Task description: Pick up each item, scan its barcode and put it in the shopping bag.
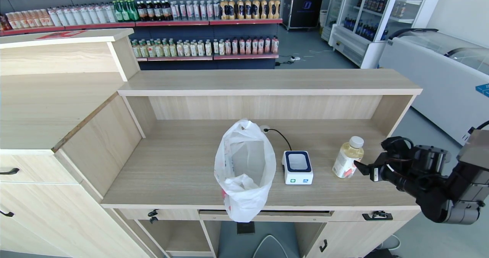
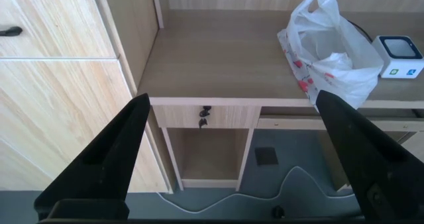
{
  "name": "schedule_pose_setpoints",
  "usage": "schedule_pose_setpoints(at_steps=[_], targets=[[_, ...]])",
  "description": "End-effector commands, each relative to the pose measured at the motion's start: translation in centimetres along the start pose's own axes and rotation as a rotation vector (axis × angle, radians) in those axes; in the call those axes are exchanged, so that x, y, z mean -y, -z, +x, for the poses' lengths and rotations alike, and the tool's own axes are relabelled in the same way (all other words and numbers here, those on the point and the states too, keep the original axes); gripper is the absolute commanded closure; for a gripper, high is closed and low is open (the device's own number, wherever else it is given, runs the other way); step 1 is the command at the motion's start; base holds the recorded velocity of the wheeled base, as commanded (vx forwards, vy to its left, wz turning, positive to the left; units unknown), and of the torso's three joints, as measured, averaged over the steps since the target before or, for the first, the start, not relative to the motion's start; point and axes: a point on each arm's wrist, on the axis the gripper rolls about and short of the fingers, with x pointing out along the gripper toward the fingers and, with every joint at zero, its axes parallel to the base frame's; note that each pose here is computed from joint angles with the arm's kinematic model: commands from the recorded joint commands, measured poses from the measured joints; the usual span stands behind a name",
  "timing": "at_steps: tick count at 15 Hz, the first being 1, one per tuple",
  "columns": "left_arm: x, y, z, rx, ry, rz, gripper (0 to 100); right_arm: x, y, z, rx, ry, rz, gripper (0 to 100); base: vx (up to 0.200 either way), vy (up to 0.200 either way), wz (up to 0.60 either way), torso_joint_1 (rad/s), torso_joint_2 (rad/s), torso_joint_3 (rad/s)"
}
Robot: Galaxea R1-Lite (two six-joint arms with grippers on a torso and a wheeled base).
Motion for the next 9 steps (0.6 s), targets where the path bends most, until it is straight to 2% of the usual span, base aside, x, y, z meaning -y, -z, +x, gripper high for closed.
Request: schedule_pose_setpoints(at_steps=[1,6,9], targets=[[0.0,0.0,0.0,0.0,0.0,0.0,0,-1.2,1.5,2.1,-0.015,-0.037,-0.007,0,0.0,0.0,0.0,0.0,0.0,0.0],[0.0,0.0,0.0,0.0,0.0,0.0,0,-3.7,3.2,4.8,0.003,-0.087,-0.027,0,0.0,0.0,0.0,0.0,0.0,0.0],[0.0,0.0,0.0,0.0,0.0,0.0,0,-4.2,3.4,6.7,0.049,-0.089,-0.036,0,0.0,0.0,0.0,0.0,0.0,0.0]])
